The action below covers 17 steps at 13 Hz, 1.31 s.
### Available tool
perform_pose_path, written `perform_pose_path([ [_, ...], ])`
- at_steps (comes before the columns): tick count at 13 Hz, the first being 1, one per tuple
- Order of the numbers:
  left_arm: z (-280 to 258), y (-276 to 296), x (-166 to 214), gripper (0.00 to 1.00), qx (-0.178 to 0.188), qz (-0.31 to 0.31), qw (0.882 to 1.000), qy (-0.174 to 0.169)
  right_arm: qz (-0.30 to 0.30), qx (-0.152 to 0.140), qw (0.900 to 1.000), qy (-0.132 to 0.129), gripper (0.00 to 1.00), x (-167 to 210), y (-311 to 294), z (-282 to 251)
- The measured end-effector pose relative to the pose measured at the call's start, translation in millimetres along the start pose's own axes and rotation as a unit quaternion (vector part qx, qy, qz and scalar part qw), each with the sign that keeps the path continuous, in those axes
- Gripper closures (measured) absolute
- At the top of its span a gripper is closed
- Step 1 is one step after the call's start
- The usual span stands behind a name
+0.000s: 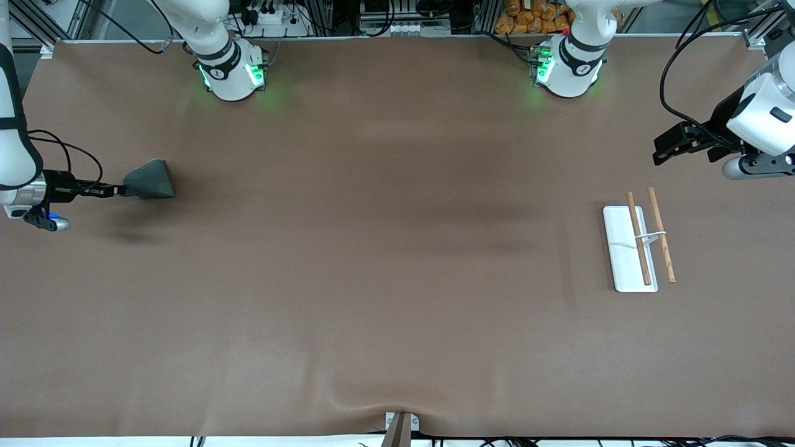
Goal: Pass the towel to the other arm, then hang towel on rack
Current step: 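Lower the right gripper onto the towel corner and close it, then lift the towel with the right gripper toward the table middle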
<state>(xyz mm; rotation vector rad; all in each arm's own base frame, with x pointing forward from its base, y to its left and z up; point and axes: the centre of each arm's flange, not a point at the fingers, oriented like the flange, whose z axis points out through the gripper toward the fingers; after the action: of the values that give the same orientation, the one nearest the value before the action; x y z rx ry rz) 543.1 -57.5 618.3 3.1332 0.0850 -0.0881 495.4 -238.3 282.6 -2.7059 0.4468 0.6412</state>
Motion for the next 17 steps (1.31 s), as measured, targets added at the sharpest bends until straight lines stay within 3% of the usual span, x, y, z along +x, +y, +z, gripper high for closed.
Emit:
perform_pose_path([
  [4, 0, 0, 0, 0.0, 0.0, 0.0, 1.0, -0.001, 0.067, -0.015, 0.997, -0.03, 0.99, -25, -91, -40],
  [8, 2, 0, 0, 0.0, 0.0, 0.0, 1.0, -0.002, 0.115, 0.015, 0.992, -0.044, 0.99, -49, -174, -51],
  [11, 1, 1, 0, 0.0, 0.0, 0.001, 1.0, 0.0, 0.155, 0.014, 0.987, -0.044, 0.99, -62, -237, -52],
  [17, 2, 1, 1, 0.0, 0.0, 0.001, 1.0, 0.001, 0.221, 0.08, 0.97, -0.063, 0.99, -86, -334, -52],
])
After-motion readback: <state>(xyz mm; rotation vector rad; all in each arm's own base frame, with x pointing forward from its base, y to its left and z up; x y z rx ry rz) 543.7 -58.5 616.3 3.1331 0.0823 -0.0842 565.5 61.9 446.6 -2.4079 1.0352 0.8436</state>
